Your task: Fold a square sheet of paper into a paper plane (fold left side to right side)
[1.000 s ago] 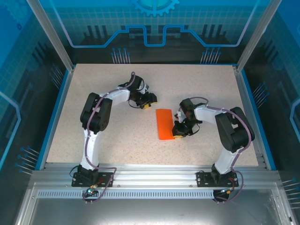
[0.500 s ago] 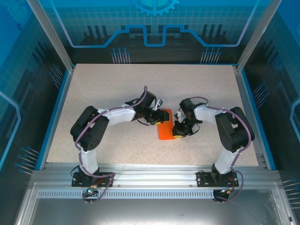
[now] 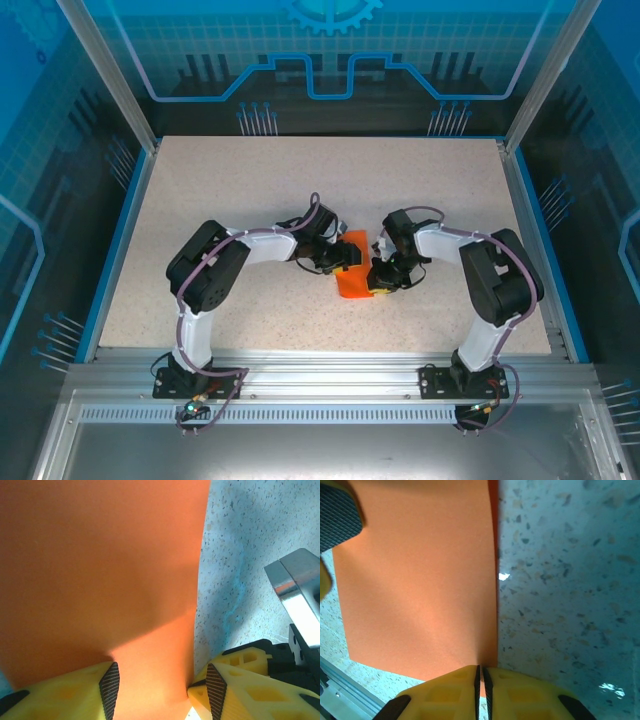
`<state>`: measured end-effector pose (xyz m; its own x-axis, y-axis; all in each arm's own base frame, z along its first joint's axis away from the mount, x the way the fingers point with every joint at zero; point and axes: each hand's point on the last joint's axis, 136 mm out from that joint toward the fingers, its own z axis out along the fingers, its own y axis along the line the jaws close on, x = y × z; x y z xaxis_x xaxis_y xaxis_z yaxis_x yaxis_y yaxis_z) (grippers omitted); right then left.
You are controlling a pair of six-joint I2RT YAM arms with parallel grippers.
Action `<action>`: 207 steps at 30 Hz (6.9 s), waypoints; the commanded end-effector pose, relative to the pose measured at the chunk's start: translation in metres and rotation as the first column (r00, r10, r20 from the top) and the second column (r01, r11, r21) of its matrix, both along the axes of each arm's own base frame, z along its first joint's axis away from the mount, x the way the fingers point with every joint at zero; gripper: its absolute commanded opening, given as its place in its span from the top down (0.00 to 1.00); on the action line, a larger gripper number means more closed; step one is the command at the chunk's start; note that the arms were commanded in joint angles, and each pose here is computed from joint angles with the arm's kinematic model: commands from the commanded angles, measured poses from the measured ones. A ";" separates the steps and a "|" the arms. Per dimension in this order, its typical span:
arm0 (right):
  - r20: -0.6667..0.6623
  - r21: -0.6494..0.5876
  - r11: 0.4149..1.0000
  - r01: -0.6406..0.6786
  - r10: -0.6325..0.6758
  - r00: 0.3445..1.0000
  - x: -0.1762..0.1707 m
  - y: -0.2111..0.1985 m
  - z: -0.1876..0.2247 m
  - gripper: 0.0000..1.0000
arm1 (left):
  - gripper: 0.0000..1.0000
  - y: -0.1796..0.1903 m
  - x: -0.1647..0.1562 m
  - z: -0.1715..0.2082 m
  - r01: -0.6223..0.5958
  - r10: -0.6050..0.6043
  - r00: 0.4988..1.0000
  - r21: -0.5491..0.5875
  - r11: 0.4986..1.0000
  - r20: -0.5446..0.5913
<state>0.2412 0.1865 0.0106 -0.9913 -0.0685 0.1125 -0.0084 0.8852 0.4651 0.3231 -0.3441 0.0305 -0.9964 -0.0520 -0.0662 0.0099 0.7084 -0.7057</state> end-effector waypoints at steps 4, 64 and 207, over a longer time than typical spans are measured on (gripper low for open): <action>0.095 0.059 0.997 0.044 -0.049 0.994 0.022 -0.009 0.038 0.85 | 0.46 0.004 -0.015 -0.025 0.006 -0.003 0.999 0.061 0.998 -0.039; -0.030 -0.089 0.984 0.153 -0.157 0.987 0.085 -0.010 -0.038 0.89 | 0.46 0.005 -0.085 -0.012 0.107 -0.107 0.994 0.041 0.993 0.001; -0.059 -0.110 0.994 0.019 -0.025 0.998 -0.016 -0.022 -0.017 0.92 | 0.42 0.049 0.121 0.012 -0.093 0.082 0.989 0.095 0.991 0.121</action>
<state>0.2356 0.1804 0.0088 -0.9870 -0.0328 0.1575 0.0458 0.8811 0.4706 0.4349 -0.3058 0.0335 -0.9803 -0.1191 -0.1576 0.0113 0.7625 -0.6469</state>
